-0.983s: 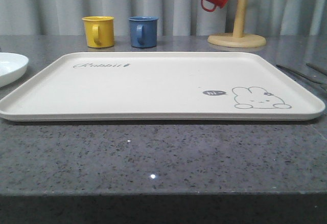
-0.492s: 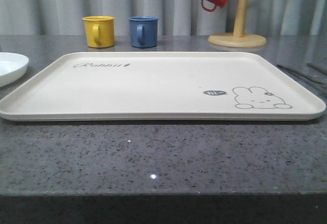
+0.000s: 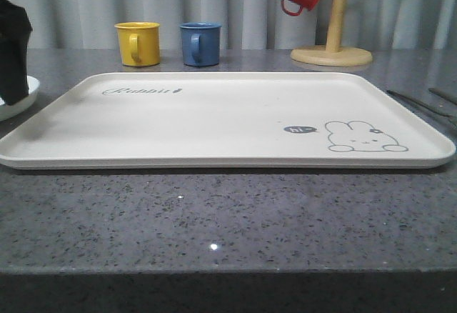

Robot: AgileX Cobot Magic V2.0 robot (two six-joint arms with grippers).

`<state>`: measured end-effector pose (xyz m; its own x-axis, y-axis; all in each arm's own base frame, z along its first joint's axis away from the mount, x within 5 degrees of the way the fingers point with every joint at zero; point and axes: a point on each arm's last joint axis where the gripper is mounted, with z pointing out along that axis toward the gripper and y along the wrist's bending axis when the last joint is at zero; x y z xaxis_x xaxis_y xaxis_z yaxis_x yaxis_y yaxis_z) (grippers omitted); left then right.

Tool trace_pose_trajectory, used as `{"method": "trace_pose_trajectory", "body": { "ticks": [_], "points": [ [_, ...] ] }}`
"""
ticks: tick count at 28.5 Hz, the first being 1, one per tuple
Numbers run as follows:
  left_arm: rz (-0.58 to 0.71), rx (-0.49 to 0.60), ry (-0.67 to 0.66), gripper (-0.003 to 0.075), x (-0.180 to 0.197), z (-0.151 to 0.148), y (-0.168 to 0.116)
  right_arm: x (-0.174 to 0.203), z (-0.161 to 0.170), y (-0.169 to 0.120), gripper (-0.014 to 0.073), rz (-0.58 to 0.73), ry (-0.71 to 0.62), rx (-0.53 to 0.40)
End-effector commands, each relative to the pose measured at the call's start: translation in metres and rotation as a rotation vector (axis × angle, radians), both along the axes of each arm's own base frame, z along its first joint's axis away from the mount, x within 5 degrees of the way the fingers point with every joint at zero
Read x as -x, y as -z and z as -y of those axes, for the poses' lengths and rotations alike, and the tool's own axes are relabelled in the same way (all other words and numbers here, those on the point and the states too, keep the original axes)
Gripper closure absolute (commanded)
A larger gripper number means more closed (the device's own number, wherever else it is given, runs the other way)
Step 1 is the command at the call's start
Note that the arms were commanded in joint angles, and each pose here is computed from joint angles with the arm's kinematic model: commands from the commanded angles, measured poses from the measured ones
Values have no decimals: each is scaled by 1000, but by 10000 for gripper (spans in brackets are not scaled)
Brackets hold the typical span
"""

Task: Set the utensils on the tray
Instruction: 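Lower the left gripper and grasp the rim of the white plate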

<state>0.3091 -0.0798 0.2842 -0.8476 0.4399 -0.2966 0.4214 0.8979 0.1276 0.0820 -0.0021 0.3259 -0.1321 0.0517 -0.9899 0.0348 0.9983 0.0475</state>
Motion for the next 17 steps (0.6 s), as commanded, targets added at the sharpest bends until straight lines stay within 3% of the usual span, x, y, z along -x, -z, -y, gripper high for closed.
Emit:
{"method": "trace_pose_trajectory", "body": {
  "ticks": [1, 3, 6, 13, 17],
  "points": [
    [32, 5, 7, 228, -6, 3, -8, -1, 1, -18, 46, 100, 8, 13],
    [16, 0, 7, 252, -8, 4, -3, -1, 1, -18, 46, 100, 8, 13],
    [8, -2, 7, 349, -9, 4, 0, -1, 1, -18, 46, 100, 8, 13],
    [8, -2, 7, 709, -9, 4, 0, -1, 1, -18, 46, 100, 8, 13],
    [19, -17, 10, 738, -10, 3, -3, -1, 1, -18, 46, 100, 8, 13]
  ]
}}
